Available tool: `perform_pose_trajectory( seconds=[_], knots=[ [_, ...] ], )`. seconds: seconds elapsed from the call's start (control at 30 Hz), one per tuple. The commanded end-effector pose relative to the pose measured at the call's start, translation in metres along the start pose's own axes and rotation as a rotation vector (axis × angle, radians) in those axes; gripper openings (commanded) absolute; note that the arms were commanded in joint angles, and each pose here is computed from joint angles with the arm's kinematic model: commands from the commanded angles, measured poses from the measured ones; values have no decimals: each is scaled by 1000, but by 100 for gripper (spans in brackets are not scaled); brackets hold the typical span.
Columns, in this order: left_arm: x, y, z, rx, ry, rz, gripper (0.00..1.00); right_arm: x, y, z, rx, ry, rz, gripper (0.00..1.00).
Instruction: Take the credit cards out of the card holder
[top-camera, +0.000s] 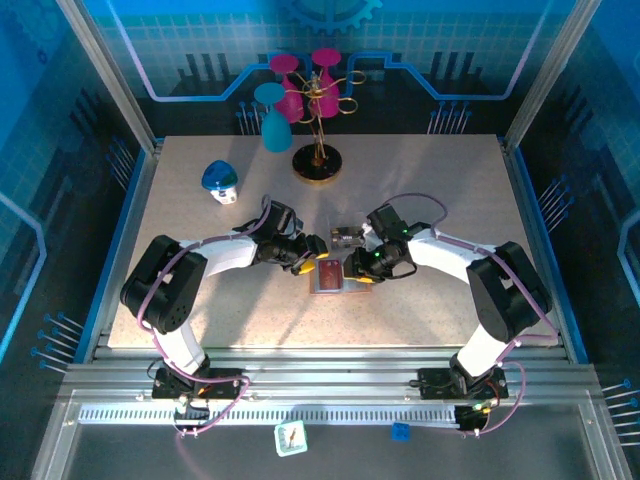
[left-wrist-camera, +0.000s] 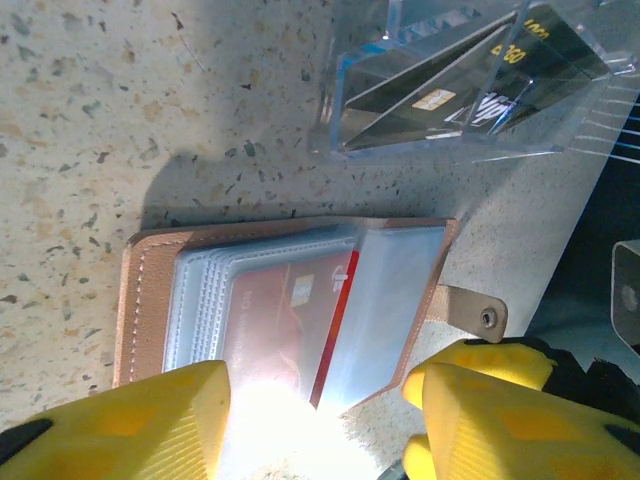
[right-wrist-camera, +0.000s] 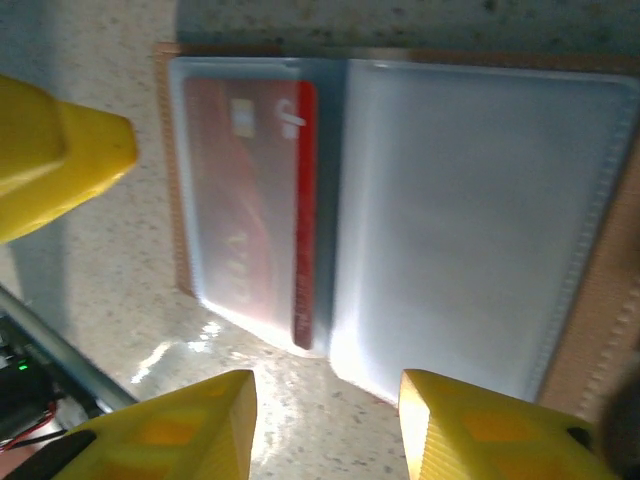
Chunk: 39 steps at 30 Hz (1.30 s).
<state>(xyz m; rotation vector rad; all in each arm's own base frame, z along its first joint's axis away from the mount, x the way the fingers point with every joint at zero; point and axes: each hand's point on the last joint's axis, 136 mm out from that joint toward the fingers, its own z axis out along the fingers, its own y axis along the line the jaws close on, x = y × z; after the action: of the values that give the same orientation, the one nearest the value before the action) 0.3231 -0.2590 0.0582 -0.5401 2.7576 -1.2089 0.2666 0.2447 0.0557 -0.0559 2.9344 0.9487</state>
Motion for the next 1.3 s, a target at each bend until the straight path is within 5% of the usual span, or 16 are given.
perform_pose_trajectory(
  seconds=[0.0, 0.27, 0.53, 1.27],
  knots=[
    [6, 0, -3, -6, 10, 24, 50, -15, 31, -8, -145, -34, 17, 41],
    [12, 7, 5, -45, 49, 48, 25, -28, 43, 10, -257, -30, 71, 39],
    [13, 19, 7, -99, 51, 44, 13, -32, 37, 25, -249, -16, 87, 37],
    [17, 41, 13, -159, 68, 24, 10, -24, 10, 34, -127, 14, 82, 36]
  ],
)
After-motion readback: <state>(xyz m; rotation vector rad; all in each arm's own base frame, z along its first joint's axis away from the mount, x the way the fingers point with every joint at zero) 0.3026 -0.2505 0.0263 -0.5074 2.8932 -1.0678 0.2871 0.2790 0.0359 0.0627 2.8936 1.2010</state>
